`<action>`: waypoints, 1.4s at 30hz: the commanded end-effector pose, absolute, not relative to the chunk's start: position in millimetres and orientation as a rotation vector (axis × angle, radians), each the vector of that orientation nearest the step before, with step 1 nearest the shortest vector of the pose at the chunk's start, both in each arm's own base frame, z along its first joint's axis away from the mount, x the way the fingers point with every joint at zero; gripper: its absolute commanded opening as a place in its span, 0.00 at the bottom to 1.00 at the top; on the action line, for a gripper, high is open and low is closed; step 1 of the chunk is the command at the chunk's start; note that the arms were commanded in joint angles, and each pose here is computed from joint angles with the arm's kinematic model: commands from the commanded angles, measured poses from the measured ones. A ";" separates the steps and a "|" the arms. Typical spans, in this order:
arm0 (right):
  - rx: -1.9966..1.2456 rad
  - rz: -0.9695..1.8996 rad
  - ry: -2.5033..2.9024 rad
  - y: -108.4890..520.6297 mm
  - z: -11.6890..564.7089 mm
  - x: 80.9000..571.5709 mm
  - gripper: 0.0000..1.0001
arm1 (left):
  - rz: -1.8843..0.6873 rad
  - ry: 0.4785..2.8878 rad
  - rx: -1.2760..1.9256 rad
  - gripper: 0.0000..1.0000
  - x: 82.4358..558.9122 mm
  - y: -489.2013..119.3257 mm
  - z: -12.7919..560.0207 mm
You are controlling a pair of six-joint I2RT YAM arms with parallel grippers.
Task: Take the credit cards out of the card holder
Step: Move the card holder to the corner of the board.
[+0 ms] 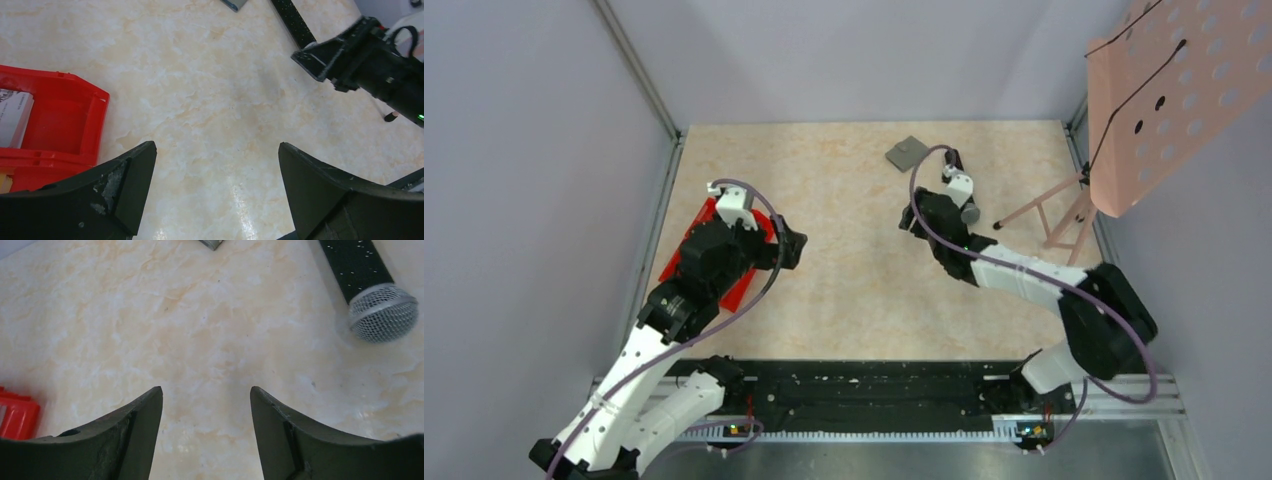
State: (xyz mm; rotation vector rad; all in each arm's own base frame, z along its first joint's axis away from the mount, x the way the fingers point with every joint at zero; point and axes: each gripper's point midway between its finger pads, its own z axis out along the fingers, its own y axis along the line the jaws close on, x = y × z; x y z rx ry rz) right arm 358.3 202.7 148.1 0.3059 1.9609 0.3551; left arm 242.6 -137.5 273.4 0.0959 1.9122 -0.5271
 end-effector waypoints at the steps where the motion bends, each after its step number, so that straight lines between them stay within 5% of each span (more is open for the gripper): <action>1: 0.280 0.406 1.863 232.8 167.8 416.5 0.63 | -0.578 1.877 0.093 0.97 244.8 -144.5 281.9; 7: -0.124 -0.054 1.976 238.7 135.4 480.0 0.51 | -0.584 1.871 0.090 0.97 242.9 -144.0 284.7; 16: -0.524 -0.483 1.964 240.4 110.6 538.0 0.51 | -0.615 1.870 0.101 0.96 240.6 -148.3 286.2; 42: -0.780 -0.775 1.932 224.4 48.3 598.1 0.44 | -0.583 1.874 0.093 0.94 242.6 -143.9 285.8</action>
